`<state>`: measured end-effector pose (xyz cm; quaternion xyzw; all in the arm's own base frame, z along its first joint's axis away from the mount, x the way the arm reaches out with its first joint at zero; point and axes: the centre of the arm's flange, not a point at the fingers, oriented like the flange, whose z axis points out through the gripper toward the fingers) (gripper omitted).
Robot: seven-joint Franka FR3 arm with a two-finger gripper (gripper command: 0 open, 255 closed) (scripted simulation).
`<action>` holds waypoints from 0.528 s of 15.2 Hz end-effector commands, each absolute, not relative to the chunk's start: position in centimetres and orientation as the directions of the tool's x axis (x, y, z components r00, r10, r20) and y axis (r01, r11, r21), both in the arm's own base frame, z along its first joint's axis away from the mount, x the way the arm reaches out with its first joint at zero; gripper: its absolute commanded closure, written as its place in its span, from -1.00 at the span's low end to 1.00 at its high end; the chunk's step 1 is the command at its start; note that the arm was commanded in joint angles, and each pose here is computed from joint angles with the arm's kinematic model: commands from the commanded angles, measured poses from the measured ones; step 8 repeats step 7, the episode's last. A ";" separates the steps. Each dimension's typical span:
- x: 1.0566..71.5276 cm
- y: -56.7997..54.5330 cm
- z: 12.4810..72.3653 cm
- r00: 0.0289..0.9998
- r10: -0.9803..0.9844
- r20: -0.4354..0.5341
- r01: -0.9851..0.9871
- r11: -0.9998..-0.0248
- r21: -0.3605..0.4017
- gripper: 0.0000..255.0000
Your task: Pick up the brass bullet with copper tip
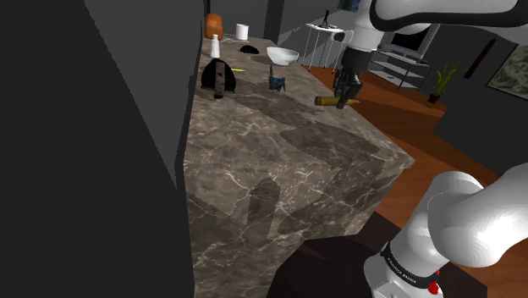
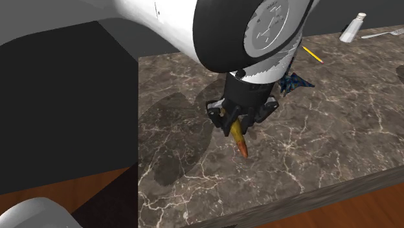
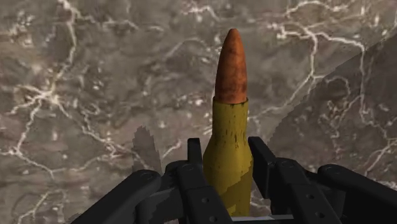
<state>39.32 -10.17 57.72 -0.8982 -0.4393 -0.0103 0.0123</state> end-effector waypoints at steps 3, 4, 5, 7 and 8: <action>39.4 -10.1 59.8 0.614 0.789 0.029 0.789 -0.614 -0.013 1.00; 39.4 -10.1 60.4 0.614 0.789 0.029 0.789 -0.614 -0.013 1.00; 39.4 -10.1 60.9 0.614 0.789 0.029 0.789 -0.614 -0.013 1.00; 39.4 -10.1 61.0 0.614 0.789 0.029 0.789 -0.614 -0.013 1.00; 39.4 -10.1 61.0 0.614 0.789 0.029 0.789 -0.614 -0.013 1.00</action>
